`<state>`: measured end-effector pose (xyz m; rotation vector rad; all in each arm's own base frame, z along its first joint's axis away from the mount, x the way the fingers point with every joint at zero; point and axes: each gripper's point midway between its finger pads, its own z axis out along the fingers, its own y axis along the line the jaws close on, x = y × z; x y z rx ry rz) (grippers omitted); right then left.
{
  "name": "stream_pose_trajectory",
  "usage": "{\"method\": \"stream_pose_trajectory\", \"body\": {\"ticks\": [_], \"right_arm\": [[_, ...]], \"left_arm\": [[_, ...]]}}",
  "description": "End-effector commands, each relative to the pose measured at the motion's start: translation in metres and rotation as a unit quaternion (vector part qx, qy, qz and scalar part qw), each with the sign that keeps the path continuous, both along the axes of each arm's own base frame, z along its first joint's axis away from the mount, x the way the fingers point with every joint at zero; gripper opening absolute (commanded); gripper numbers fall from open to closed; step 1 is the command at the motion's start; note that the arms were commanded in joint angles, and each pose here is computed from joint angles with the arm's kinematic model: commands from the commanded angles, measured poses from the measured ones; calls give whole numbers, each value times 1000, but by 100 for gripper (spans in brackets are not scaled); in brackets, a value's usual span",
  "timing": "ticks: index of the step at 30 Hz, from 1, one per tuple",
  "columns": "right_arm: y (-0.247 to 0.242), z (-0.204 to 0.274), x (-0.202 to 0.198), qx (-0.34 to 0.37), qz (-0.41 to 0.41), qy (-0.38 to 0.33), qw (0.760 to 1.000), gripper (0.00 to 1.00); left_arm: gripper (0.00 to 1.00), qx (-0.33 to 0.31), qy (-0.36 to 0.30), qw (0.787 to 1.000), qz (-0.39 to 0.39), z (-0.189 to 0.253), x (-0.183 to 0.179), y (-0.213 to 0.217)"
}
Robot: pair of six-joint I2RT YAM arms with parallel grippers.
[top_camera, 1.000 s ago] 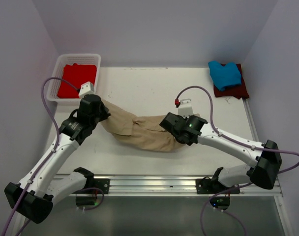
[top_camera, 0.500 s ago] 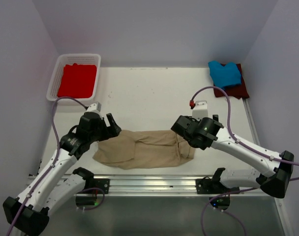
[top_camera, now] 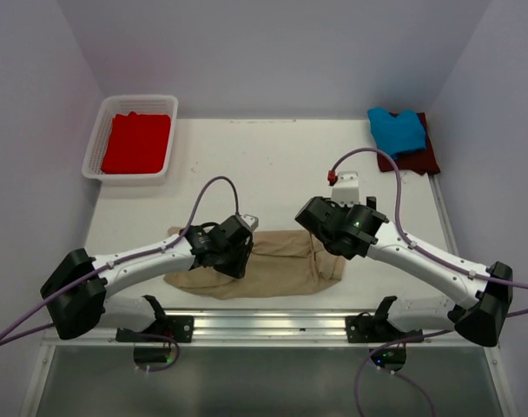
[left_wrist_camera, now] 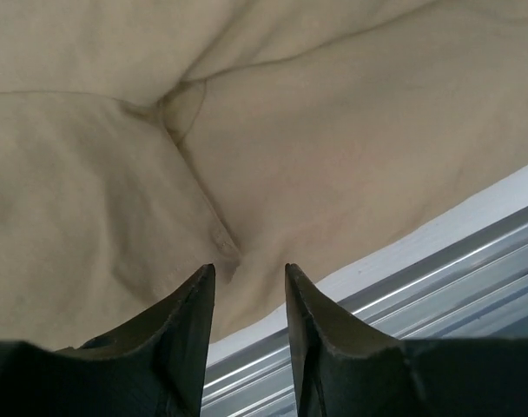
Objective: Fold and stack the t-shirts
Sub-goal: Flatten out the tshirt
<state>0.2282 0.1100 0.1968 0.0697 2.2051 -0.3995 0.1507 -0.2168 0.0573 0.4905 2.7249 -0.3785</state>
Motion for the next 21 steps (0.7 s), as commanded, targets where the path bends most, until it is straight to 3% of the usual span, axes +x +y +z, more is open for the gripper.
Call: {"method": "stream_pose_trajectory", "body": {"ticks": [1,13,15,17,21], "right_arm": [[3,15,6,43,-5,-38,998,97],[-2,10,6,44,-9,-37,998,94],[-3,8,6,46,-6,-36,998,94],[-4,7,6,45,-7,-35,998,94],[-5,4,7,45,-7,-29,999,94]], "left_arm": [[39,42,-7,999,-3,-12,0,2],[34,103,-42,993,28,-28,17,13],[28,98,-45,993,39,-21,20,10],[27,103,-74,989,71,-4,26,18],[37,85,-126,963,221,34,28,59]]}}
